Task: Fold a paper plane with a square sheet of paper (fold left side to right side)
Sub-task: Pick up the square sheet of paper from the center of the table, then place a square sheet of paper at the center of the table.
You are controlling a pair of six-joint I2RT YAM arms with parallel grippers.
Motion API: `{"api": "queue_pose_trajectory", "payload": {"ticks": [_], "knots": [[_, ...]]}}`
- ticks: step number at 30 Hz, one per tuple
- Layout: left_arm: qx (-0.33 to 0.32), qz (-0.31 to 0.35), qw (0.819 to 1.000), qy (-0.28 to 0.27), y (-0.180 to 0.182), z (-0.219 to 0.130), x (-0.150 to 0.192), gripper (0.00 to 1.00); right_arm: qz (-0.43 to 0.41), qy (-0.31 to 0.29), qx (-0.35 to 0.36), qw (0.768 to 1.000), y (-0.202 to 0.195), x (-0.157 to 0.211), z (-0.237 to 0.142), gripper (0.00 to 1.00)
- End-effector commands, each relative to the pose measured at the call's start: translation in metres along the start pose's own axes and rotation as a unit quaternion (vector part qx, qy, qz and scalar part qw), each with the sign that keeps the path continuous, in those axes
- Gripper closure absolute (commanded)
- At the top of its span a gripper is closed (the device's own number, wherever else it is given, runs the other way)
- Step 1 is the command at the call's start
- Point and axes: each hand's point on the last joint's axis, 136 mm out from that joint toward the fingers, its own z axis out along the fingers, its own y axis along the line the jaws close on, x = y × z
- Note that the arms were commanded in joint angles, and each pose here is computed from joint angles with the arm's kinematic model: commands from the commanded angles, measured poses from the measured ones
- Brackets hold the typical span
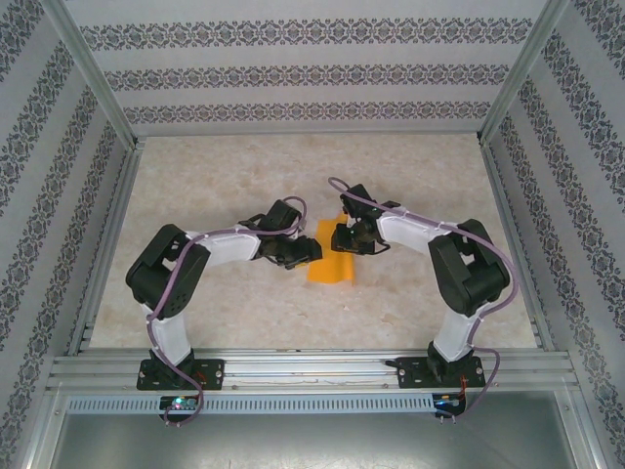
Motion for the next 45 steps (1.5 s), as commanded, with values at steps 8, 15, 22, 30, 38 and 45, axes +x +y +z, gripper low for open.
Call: {"api": "queue_pose_trajectory", "payload": {"ticks": [8,15,22,30,38,45], "knots": [[0.081,0.037,0.985,-0.146,-0.022,-0.104,-0.061,0.39,-0.016,-0.095,-0.21,0.973,0.034,-0.028,-0.049,0.72],[0.245,0.1,0.941,-0.211,-0.055,-0.184,-0.073,0.17,-0.069,-0.166,-0.329,0.927,0.052,-0.04,-0.12,0.72],[0.332,0.174,0.911,-0.173,-0.101,-0.222,-0.058,0.07,-0.13,-0.191,-0.416,0.879,0.085,-0.04,-0.192,0.73],[0.395,0.217,0.879,-0.154,-0.137,-0.252,-0.053,0.08,-0.199,-0.197,-0.48,0.831,0.13,-0.027,-0.255,0.73],[0.424,0.227,0.868,-0.127,-0.157,-0.252,-0.049,0.09,-0.246,-0.195,-0.528,0.789,0.173,-0.01,-0.288,0.73],[0.445,0.246,0.854,-0.113,-0.175,-0.253,-0.04,0.19,-0.224,-0.206,-0.51,0.805,0.173,-0.021,-0.272,0.73]]}}
